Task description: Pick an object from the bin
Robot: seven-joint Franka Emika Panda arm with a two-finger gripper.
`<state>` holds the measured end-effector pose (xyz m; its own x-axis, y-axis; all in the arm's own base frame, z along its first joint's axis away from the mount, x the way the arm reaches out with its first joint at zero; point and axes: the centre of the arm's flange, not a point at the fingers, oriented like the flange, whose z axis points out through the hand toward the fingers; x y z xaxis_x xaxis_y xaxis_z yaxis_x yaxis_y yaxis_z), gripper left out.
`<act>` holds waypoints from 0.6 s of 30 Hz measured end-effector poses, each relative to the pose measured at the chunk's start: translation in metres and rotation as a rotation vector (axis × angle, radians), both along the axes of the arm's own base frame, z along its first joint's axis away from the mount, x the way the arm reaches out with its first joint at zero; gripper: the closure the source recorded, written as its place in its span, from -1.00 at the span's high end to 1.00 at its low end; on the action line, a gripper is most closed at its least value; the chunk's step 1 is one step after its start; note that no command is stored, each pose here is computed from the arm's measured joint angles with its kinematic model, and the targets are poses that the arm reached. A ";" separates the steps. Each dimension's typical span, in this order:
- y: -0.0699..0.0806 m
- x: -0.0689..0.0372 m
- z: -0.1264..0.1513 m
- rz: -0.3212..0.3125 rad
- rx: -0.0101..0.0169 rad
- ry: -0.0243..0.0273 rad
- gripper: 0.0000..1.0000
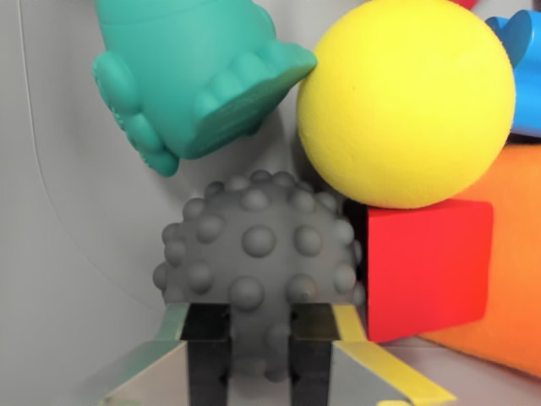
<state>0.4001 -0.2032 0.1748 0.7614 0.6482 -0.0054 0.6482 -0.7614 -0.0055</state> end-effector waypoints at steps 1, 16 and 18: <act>0.000 0.000 0.000 0.000 0.0000 0.0000 -1.00; 0.000 0.001 0.011 0.000 -0.0007 -0.0040 -1.00; 0.000 0.001 0.015 0.001 -0.0004 -0.0039 -1.00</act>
